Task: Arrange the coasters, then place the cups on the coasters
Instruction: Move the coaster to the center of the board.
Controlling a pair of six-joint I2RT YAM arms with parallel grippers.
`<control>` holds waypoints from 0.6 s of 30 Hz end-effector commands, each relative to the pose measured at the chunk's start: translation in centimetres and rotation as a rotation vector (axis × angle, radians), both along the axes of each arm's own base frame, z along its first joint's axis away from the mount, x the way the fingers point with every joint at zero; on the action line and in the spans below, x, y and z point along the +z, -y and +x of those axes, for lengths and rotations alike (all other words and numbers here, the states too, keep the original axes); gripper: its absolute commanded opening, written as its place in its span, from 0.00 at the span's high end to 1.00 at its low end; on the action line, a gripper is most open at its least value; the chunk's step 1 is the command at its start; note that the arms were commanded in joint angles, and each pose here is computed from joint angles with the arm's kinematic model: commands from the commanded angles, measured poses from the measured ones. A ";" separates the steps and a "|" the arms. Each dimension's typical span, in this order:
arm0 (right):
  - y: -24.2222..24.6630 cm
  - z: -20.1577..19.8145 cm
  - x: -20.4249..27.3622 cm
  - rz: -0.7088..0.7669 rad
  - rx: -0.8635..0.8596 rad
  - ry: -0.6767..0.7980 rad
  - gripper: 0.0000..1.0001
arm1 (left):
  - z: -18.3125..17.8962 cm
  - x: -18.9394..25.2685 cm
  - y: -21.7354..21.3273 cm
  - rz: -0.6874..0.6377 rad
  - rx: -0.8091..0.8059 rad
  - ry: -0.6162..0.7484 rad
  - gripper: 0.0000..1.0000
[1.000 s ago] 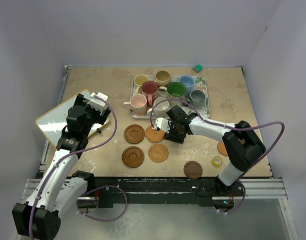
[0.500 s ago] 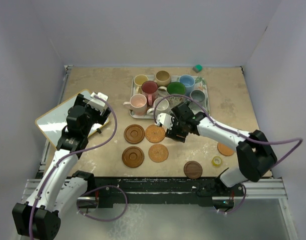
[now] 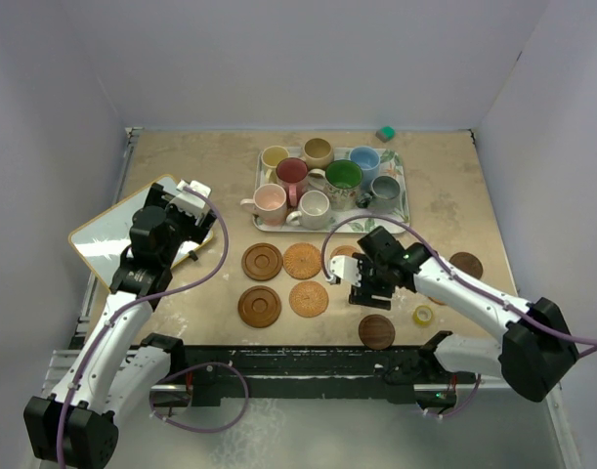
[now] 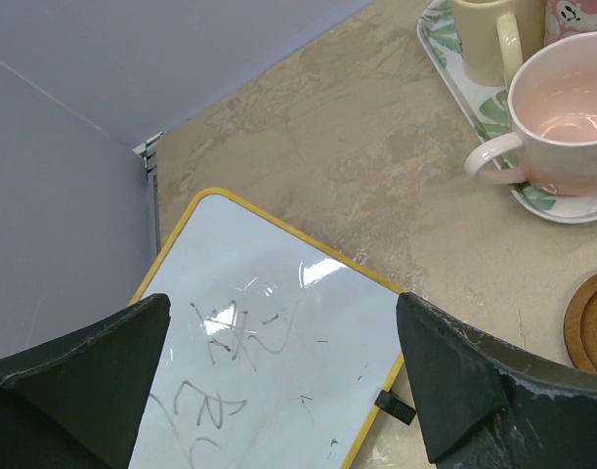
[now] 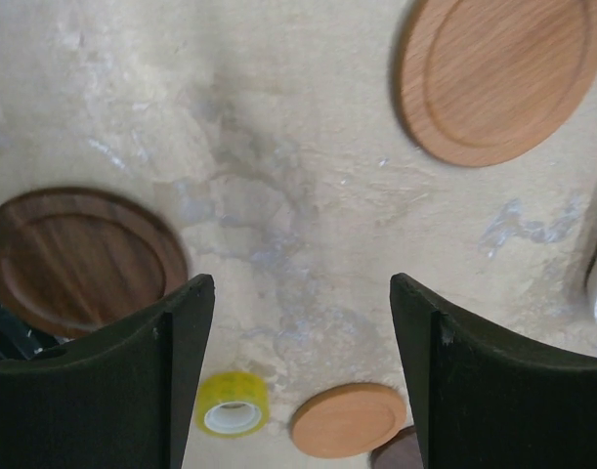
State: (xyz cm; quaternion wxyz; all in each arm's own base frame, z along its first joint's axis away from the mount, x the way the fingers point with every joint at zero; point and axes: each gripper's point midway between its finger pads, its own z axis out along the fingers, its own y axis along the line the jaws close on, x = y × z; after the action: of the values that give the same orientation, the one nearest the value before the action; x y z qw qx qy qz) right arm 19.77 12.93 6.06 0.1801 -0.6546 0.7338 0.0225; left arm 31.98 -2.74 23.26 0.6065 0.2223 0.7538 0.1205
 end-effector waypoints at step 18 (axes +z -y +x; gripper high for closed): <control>-0.1 -3.2 -4.7 -0.127 0.149 -0.073 0.29 | 0.8 0.9 -0.8 0.024 0.034 0.037 0.05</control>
State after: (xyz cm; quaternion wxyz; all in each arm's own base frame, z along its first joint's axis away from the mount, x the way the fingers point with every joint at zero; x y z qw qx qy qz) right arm 15.51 12.54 2.01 0.0999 -0.7189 0.6872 0.0306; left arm 32.28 -2.38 22.59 0.5946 0.2262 0.7600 0.1328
